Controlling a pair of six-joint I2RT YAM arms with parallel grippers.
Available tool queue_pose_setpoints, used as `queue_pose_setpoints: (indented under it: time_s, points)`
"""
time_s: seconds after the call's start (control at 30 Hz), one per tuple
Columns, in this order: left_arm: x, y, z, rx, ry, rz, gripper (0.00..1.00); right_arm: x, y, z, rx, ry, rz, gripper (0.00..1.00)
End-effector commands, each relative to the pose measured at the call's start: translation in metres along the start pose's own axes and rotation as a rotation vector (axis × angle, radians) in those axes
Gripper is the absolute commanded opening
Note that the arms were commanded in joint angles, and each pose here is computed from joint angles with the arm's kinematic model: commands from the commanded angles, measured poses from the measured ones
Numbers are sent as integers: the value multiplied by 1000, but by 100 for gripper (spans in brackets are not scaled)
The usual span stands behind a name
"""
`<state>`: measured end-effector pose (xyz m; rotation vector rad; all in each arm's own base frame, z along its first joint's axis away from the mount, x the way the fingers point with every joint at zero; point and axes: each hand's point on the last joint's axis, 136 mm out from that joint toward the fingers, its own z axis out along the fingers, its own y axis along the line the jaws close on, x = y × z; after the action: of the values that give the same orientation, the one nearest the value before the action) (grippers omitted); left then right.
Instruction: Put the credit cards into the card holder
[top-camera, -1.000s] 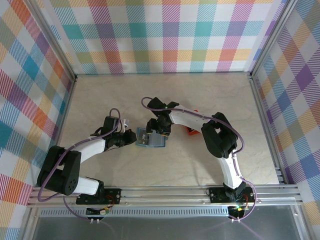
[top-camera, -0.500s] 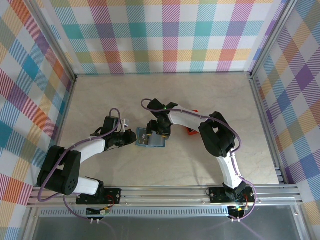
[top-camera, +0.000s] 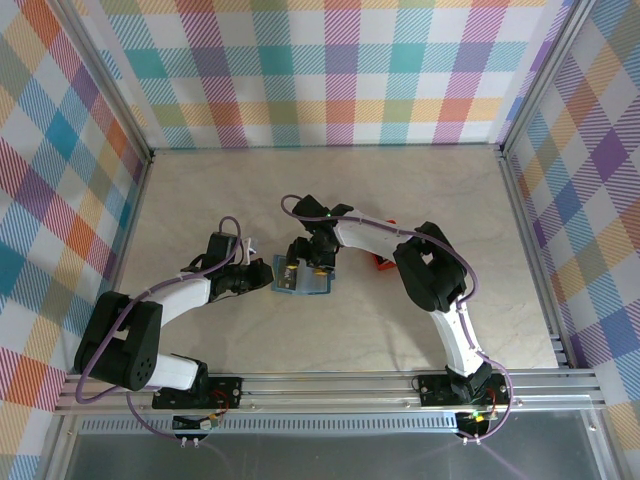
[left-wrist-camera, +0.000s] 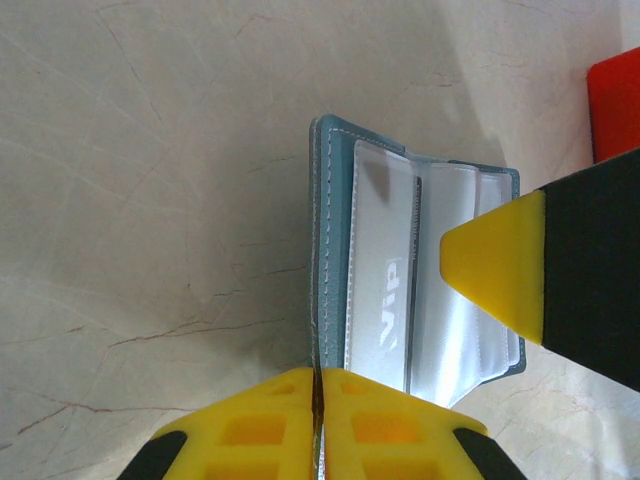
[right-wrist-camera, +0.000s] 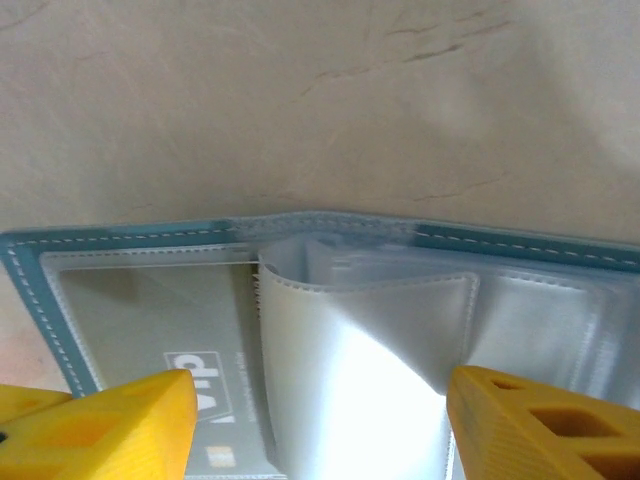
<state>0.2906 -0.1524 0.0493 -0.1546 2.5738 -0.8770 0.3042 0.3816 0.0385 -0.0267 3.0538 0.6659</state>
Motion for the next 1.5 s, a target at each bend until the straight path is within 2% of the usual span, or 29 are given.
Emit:
queue_pose_setpoints:
  time_s: [0.0, 0.5, 0.73, 0.83, 1.03, 1.27, 1.47]
  points:
    - [2, -1, -1, 13, 2, -1, 9, 6, 2, 18, -31, 51, 36, 67]
    - [0, 3, -4, -17, -4, -31, 10, -1, 25, 5, -137, 9, 25, 65]
    - [-2, 0, -10, -21, -17, -59, 28, 0, 22, 8, -131, 16, 33, 65]
    - [-1, -1, -11, -15, -20, -75, 33, 1, 21, 9, -126, 20, 34, 65]
    - [3, 0, -13, -12, -23, -83, 33, 2, 21, 11, -124, 25, 32, 65]
    - [10, 13, -25, -99, -34, -142, 27, 3, 29, 11, -141, 31, 20, 66]
    - [19, 18, -25, -109, -5, -187, 24, 5, 38, 12, -147, 35, 4, 66]
